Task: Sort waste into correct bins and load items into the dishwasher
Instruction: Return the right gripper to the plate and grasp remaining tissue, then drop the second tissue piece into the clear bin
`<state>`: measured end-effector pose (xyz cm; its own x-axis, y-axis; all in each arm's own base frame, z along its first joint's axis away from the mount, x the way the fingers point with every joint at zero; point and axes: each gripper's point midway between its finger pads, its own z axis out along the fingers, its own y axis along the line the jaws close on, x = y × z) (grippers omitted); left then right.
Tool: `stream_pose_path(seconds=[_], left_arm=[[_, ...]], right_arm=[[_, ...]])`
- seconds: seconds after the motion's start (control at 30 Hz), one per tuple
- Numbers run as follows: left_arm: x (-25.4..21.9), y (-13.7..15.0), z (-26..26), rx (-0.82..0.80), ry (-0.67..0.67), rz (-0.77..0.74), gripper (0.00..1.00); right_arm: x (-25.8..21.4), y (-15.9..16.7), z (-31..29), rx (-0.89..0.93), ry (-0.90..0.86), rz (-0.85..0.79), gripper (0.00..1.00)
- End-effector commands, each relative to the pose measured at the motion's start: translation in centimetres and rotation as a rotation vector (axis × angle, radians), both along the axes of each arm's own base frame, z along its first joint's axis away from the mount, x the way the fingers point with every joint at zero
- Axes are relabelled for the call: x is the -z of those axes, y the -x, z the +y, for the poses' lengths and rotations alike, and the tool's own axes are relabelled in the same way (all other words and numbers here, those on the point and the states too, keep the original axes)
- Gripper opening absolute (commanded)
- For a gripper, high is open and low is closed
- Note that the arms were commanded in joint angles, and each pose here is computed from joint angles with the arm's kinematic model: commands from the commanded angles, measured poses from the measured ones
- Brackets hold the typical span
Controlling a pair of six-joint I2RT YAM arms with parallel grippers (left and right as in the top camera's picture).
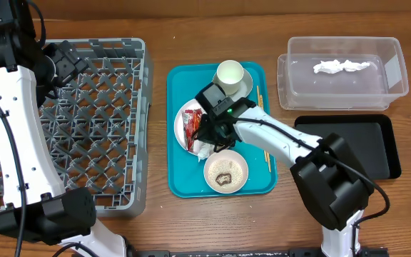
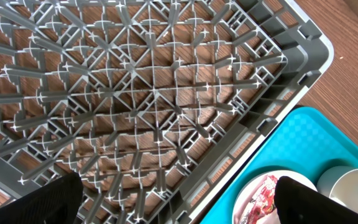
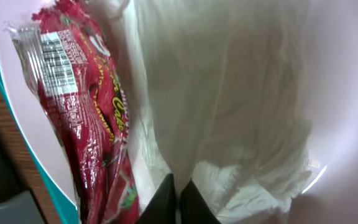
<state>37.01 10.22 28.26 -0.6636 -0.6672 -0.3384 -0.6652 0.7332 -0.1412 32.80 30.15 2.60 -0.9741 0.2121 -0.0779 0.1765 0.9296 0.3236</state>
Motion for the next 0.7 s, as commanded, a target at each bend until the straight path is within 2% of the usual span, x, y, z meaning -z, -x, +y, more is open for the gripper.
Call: stream_pose_path(seconds=[0.0,0.1,0.2,0.4,0.47,0.53,0.67], left_arm=[[0.0,0.0,0.1,-0.018,-0.002,0.001,1.0],[0.0,0.0,0.1,-0.017,-0.002,0.001,1.0],[0.0,0.0,0.1,-0.017,-0.002,0.001,1.0],[0.0,0.0,0.1,-0.017,-0.002,0.001,1.0],[0.0,0.0,0.1,-0.017,-0.002,0.001,1.0],[0.0,0.0,0.1,-0.017,-0.002,0.001,1.0],[0.0,0.0,0.1,-0.017,-0.002,0.001,1.0]], right_arm=[[-0.9,-0.8,-0.8,0.026,0.012,-0.029,0.04],[-4.2,-2.4,-2.0,0.039,-0.001,-0.063,0.04],[-9.8,-4.1,-3.8,0.061,-0.022,-0.135,0.04],[-15.7,-5.8,-6.0,0.1,-0.088,-0.257,0.04],[-18.2,-7.3,-8.2,0.164,-0.087,-0.332,0.04],[-21.3,-9.8,-13.3,0.299,-0.039,-0.442,0.04],[-22.7,-12.7,-22.2,0.521,0.023,-0.513,0.04]])
